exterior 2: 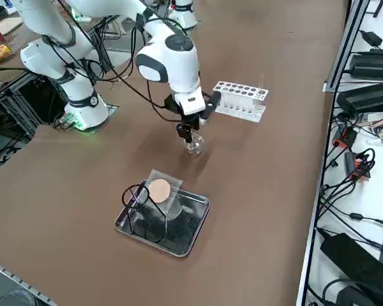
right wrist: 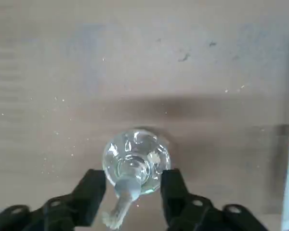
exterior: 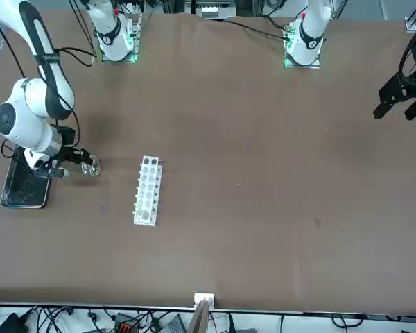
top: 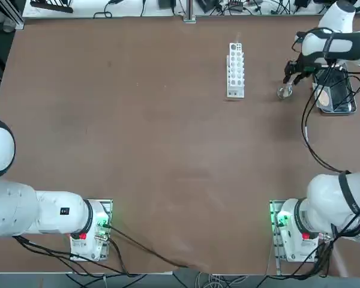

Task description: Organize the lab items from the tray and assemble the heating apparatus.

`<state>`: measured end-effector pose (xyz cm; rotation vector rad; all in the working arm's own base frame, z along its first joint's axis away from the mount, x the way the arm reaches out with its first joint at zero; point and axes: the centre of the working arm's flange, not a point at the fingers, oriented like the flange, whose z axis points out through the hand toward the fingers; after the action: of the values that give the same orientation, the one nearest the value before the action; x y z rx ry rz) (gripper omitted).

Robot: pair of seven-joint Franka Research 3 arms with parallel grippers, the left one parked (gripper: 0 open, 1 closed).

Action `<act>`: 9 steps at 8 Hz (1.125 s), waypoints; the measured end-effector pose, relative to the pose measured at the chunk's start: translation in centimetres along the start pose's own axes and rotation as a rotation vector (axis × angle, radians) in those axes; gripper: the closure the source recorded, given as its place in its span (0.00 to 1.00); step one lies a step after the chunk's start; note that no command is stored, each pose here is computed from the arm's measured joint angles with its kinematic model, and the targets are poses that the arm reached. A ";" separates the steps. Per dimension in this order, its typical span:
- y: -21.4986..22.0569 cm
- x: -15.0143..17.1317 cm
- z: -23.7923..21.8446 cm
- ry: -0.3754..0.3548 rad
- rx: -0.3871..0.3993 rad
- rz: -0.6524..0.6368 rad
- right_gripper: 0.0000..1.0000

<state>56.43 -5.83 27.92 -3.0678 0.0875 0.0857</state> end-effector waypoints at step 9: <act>17.8 1.7 -12.9 0.099 0.012 0.676 0.07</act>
<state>57.76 -24.61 39.43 -2.8776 1.1095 -0.0318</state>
